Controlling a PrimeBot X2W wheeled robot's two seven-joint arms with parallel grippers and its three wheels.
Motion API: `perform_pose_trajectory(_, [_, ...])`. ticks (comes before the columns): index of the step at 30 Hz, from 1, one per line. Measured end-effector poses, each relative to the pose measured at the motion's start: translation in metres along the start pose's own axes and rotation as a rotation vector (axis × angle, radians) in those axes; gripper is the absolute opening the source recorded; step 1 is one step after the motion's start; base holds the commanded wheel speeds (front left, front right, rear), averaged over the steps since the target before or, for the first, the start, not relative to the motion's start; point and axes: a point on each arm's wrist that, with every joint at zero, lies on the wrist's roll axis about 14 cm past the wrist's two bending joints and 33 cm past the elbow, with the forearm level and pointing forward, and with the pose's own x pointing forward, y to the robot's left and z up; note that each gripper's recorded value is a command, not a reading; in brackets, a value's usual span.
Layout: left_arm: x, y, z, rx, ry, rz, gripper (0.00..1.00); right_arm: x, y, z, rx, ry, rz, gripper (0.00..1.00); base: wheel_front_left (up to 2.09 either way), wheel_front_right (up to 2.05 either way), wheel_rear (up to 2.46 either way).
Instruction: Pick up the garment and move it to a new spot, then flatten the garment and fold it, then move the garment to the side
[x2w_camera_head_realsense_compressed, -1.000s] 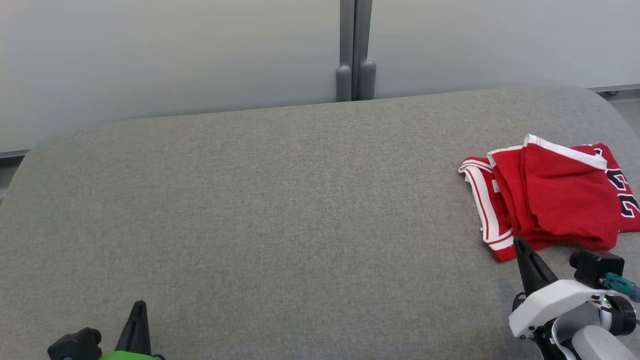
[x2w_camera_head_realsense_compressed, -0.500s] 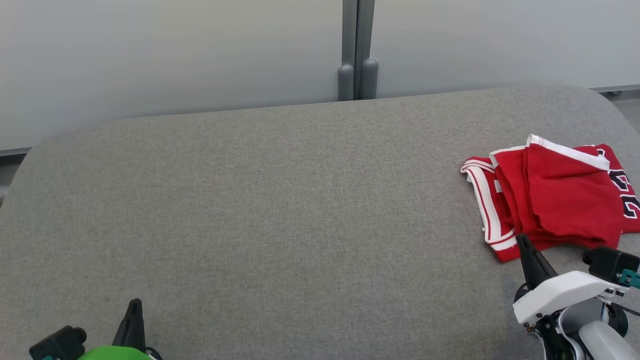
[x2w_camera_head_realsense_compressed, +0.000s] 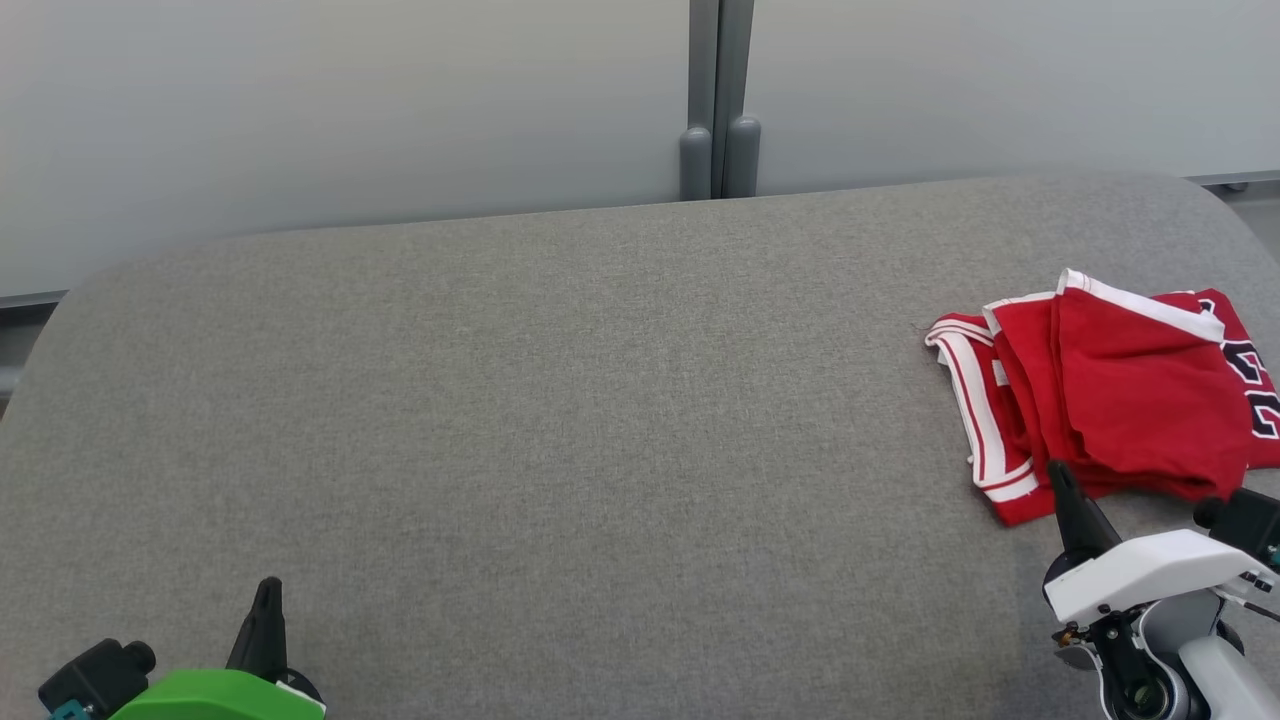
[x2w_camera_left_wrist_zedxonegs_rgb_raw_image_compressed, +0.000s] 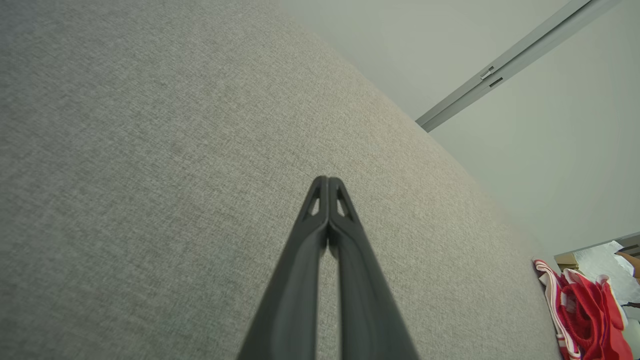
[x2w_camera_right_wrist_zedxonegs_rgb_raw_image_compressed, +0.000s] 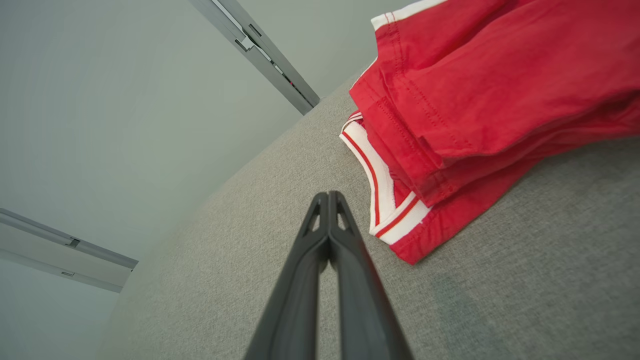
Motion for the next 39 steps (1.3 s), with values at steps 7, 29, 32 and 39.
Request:
perform_pose_trajectory(7, [0.002,-0.001,0.000,-0.079,0.013,-0.007,0.00,0.002,0.002,0.000,0.109,0.002,-0.002,0.00,0.00,0.00,0.00])
perform_pose_trajectory(29, [0.012,-0.012,0.013,-0.353,0.008,-0.047,0.00,0.010,0.005,0.013,0.422,-0.026,0.014,0.00,0.00,0.00,0.00])
perform_pose_trajectory(32, [0.013,-0.015,0.014,-0.382,0.008,-0.062,0.00,0.011,0.005,0.014,0.467,-0.027,0.015,0.00,0.00,0.00,0.00])
perform_pose_trajectory(39, [0.015,-0.016,0.017,-0.462,0.007,-0.073,0.00,0.014,0.007,0.021,0.563,-0.045,0.031,0.00,0.00,0.00,0.00])
